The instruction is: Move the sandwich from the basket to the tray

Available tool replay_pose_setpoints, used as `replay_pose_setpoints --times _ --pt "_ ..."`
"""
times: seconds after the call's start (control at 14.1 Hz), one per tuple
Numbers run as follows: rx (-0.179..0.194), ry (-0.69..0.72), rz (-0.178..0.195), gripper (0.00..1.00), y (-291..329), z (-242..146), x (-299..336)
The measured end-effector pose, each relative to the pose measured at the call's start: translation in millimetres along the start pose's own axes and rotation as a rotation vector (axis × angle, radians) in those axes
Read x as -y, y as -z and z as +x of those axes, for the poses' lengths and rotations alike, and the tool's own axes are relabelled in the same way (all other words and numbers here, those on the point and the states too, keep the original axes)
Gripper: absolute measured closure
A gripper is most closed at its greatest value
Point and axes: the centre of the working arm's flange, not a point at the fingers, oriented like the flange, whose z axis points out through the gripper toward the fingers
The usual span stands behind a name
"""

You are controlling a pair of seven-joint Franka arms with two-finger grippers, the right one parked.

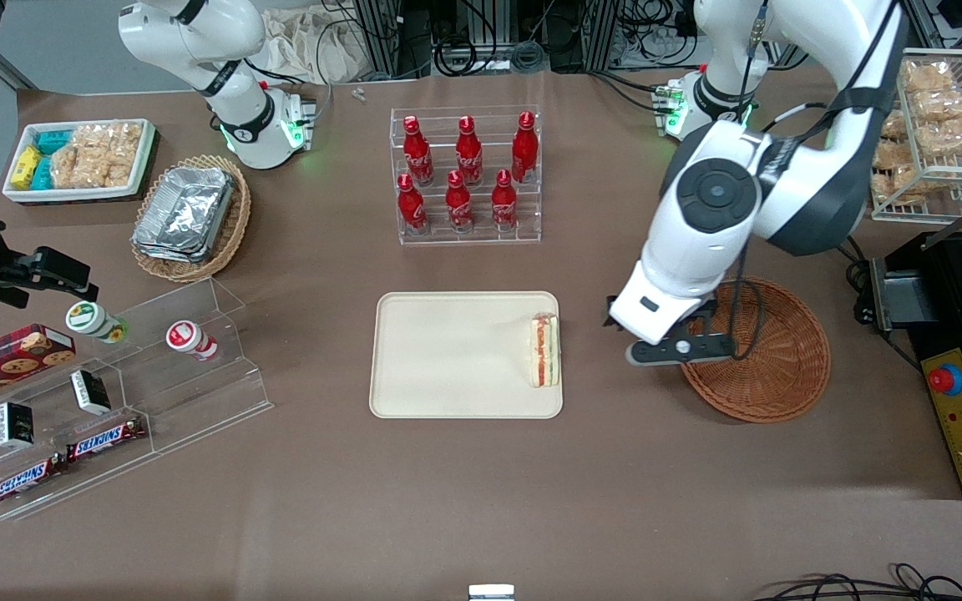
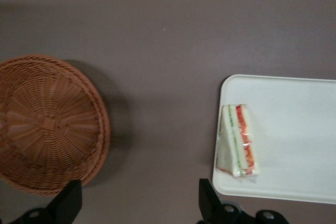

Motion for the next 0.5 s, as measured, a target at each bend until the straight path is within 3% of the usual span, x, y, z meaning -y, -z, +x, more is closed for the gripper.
replay_pose_setpoints --times 0.28,0.5 --pt "0.063 0.044 -0.057 0.00 39 16 74" --pt "0.123 -0.044 -0.027 0.00 66 16 117"
